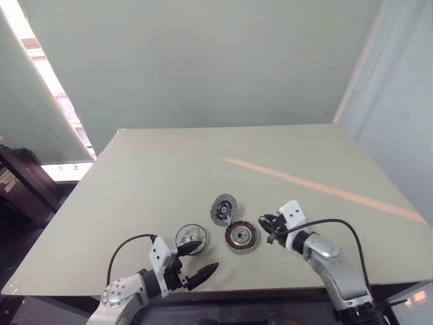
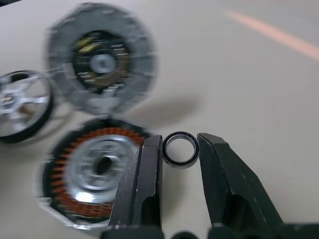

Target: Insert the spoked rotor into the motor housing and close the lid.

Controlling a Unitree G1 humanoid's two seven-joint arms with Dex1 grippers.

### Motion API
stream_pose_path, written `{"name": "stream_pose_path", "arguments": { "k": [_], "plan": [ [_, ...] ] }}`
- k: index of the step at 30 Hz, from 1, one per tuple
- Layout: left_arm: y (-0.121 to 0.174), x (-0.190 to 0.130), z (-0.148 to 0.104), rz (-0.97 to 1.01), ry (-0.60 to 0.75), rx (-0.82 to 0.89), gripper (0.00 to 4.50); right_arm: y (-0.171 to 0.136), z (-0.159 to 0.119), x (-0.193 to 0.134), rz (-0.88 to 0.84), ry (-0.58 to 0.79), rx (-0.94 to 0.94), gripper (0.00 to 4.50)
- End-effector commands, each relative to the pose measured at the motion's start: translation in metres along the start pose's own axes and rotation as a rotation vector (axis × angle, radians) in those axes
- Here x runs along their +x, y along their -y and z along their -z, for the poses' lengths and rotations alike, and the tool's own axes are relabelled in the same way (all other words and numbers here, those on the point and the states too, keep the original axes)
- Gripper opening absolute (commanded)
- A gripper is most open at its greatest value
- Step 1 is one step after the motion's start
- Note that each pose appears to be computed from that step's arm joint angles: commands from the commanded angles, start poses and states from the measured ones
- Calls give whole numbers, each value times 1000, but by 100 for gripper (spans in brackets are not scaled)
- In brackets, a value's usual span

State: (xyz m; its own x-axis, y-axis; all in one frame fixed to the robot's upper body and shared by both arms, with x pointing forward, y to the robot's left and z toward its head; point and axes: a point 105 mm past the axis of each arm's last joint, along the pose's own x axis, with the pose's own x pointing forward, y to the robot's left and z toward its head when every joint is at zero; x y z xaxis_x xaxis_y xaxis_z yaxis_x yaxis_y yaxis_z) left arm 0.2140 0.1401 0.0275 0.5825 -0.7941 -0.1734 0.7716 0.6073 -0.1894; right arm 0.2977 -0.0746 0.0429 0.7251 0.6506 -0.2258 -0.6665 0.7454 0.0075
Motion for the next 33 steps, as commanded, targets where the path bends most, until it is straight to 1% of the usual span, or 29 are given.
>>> {"name": "stream_pose_path", "arguments": {
  "k": [1,7,11,33],
  "plan": [
    [-2,1,-10,-3,28,41,450,-12,-22,8,-51,49,-48,80],
    [-2,0,-10,-7,32,45,450,-29,-21,18,-109,35,-36,80],
    [-1,0,-10,-7,35,44,450,-39,-14,26,-137,4,-22,80],
    [1,1,-11,-6,36,46,450,-36,3,32,-126,-39,-19,80]
  ]
}}
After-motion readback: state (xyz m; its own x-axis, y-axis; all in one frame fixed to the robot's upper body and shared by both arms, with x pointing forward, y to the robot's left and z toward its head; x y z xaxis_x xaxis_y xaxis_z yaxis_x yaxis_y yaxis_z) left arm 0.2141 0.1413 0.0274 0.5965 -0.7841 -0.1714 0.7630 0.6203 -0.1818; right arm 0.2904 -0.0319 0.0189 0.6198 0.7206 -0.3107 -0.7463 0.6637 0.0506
